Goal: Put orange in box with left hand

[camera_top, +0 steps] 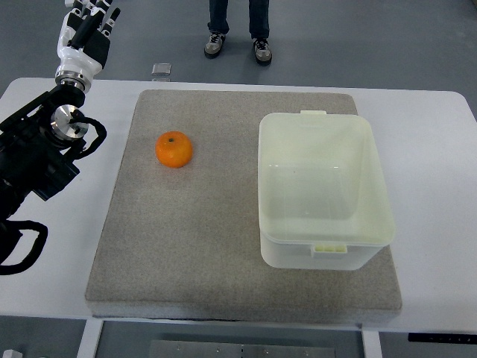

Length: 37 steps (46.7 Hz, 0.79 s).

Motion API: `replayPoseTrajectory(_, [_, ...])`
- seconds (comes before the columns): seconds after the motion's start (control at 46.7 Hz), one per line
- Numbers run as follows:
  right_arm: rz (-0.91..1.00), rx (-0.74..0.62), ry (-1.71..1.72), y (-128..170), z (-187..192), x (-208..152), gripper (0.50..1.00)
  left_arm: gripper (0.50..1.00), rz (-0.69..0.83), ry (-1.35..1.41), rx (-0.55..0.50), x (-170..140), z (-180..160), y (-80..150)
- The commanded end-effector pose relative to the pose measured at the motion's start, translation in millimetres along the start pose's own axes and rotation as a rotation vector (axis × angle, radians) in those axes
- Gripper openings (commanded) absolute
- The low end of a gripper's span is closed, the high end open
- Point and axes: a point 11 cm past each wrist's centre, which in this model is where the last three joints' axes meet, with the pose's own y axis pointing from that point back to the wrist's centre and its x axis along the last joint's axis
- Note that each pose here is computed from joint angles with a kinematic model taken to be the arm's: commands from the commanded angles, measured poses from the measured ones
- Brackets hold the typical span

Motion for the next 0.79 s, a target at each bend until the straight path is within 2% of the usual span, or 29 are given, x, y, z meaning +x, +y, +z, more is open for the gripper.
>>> replayPoseTrajectory(0.0, [0.002, 0.000, 0.000, 0.0, 0.0, 0.4, 0.932, 0.999, -0.003, -0.005, 0.003, 0.0, -0.5, 0.3])
replayPoseTrajectory(0.621, [0.001, 0.000, 0.000, 0.0, 0.0, 0.2, 0.932, 0.999, -0.009, -0.035, 0.014, -0.2, -0.6, -0.1])
replayPoseTrajectory(0.771, [0.001, 0.000, 0.000, 0.0, 0.0, 0.2, 0.932, 0.996, -0.070, -0.160, 0.070, -5.4, -6.2, 0.5])
